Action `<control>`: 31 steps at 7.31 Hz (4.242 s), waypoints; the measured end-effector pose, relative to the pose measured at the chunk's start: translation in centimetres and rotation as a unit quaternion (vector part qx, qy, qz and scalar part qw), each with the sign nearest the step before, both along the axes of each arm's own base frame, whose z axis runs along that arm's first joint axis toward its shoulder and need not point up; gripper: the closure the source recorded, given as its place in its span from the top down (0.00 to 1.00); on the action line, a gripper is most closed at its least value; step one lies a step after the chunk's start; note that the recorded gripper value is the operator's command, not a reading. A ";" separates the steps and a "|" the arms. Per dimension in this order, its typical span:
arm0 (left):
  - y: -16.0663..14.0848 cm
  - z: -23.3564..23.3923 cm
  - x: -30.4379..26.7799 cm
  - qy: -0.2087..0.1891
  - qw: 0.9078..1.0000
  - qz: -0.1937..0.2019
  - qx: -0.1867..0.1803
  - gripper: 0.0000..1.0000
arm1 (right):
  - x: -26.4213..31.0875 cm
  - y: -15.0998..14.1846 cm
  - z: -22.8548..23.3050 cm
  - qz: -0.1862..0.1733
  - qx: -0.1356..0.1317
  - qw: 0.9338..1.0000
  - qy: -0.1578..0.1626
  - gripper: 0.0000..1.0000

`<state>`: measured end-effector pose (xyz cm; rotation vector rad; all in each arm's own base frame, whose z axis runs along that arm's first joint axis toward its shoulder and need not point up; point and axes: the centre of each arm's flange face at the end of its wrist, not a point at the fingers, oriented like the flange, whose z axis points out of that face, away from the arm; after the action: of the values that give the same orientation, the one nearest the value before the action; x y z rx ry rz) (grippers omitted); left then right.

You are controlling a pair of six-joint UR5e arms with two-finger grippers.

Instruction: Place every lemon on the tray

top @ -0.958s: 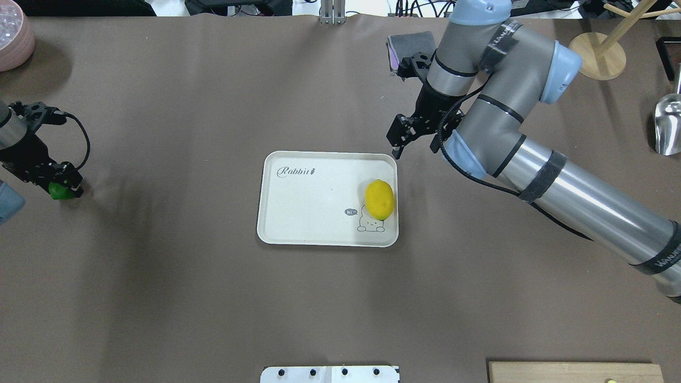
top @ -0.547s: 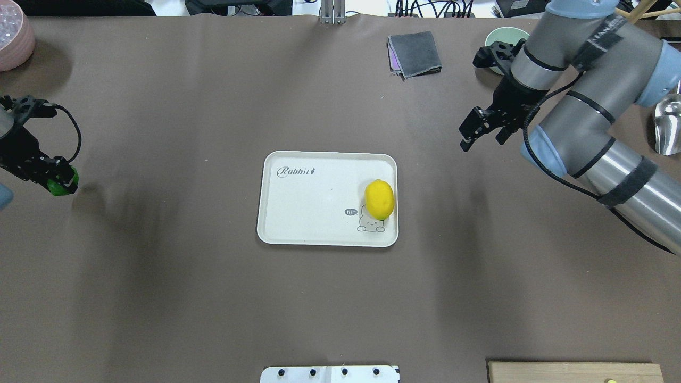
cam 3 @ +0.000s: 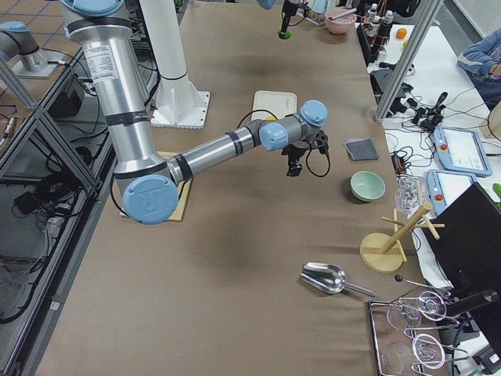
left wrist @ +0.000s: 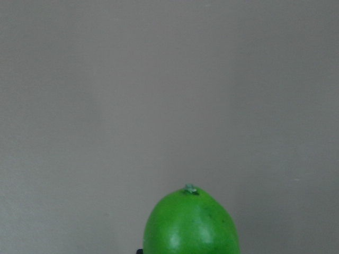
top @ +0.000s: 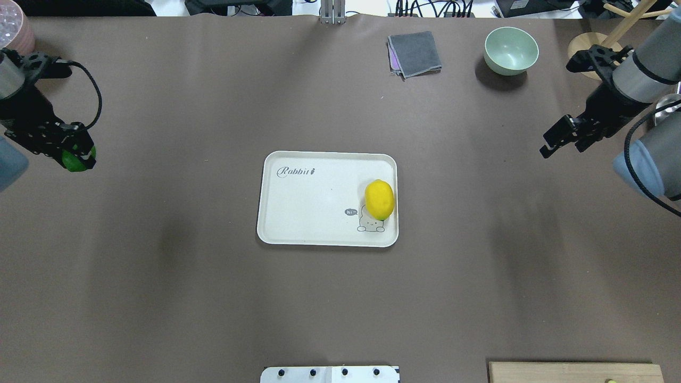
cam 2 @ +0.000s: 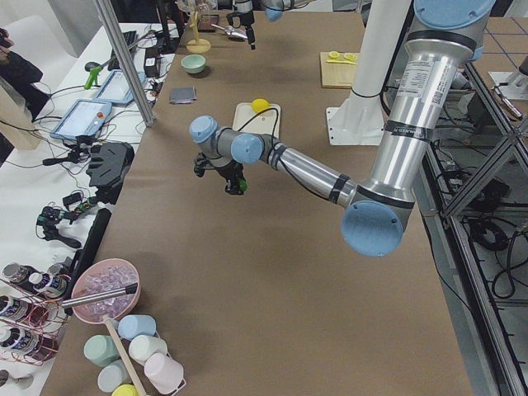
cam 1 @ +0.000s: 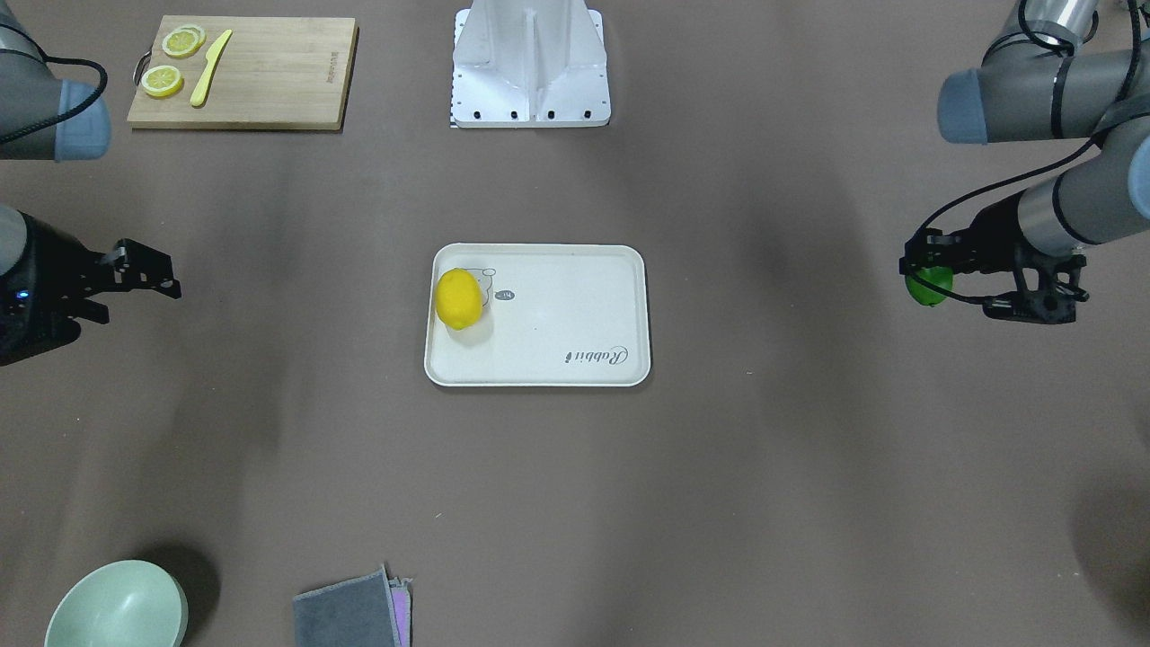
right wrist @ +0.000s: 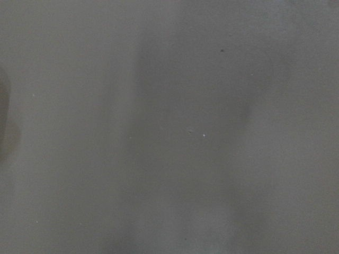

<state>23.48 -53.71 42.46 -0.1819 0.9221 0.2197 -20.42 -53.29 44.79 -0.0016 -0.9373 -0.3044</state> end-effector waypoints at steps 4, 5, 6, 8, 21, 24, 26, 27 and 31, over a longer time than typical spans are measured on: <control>1.7 -11.5 15.0 0.050 0.998 0.039 0.023 0.00 | 6.7 4.3 4.7 0.028 0.021 0.998 0.055 0.99; 2.0 -12.3 18.5 0.074 0.997 0.030 0.021 0.00 | 9.0 4.4 6.1 0.048 0.010 0.997 0.064 0.99; 2.1 -12.6 21.7 0.095 0.995 0.023 0.019 0.00 | 11.5 4.1 7.8 0.071 -0.008 0.995 0.069 0.99; 2.3 -15.1 26.9 0.107 0.994 0.007 0.013 0.00 | 16.8 3.3 11.1 0.121 -0.047 0.989 0.074 0.99; 2.3 -15.3 30.2 0.039 0.998 -0.046 -0.014 0.98 | 26.9 3.7 17.5 0.178 -0.078 0.978 0.079 0.99; -0.2 -17.4 23.4 -0.003 0.996 -0.088 -0.032 0.98 | 26.9 3.7 17.5 0.179 -0.080 0.977 0.080 0.99; -0.6 -15.5 15.1 -0.049 0.993 -0.110 -0.017 0.98 | 27.0 3.8 17.7 0.178 -0.083 0.977 0.081 0.99; -1.8 -12.8 9.9 -0.083 0.989 -0.121 0.004 0.98 | 27.0 3.8 17.7 0.178 -0.084 0.977 0.082 0.99; -5.4 1.2 -7.5 -0.186 0.977 -0.045 0.090 0.98 | 26.9 3.5 17.5 0.177 -0.095 0.976 0.086 1.00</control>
<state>15.97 -59.08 43.70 -0.0109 0.5327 0.1765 6.46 -49.78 62.26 -0.0354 -0.7734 0.1141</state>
